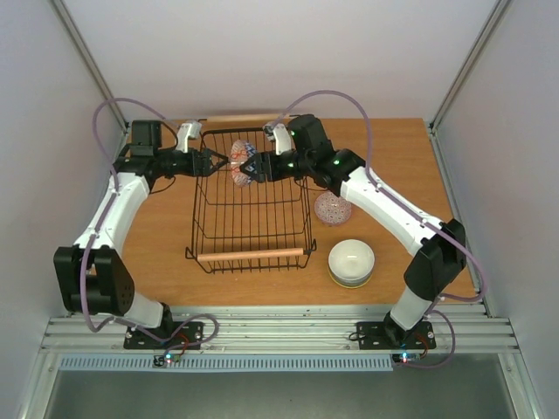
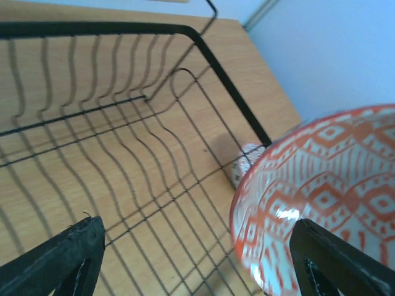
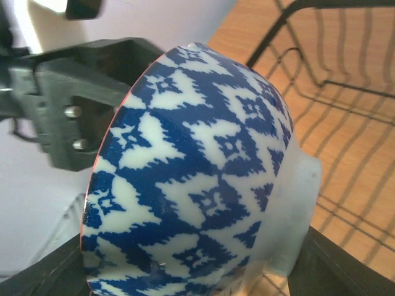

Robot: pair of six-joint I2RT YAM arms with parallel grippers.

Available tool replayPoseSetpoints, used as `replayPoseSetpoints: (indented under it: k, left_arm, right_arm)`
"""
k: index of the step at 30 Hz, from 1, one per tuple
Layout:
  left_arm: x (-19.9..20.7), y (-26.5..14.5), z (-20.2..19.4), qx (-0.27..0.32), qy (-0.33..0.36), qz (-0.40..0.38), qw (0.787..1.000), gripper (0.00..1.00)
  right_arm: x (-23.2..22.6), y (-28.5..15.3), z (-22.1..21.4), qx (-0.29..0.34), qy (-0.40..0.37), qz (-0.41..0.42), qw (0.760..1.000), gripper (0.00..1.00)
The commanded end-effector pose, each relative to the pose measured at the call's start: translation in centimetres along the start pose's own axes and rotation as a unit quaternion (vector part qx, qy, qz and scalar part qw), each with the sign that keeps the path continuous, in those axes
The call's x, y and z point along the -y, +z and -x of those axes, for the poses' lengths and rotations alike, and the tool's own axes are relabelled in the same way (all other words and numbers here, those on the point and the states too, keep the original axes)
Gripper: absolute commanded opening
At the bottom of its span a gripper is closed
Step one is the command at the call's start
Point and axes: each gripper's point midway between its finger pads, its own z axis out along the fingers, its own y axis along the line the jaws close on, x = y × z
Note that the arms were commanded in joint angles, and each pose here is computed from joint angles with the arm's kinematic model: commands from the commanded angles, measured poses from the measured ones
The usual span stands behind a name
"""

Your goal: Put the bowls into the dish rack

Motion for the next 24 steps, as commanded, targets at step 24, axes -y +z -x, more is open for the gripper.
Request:
replayPoseSetpoints:
  k: [24]
  left_arm:
    - [-2.0,-3.9,2.4,0.069,0.067,0.160,0.982,0.85]
  right_arm:
    - [15.6,3.2,1.4,-0.137,-0.250,-0.499,0.819,0.01]
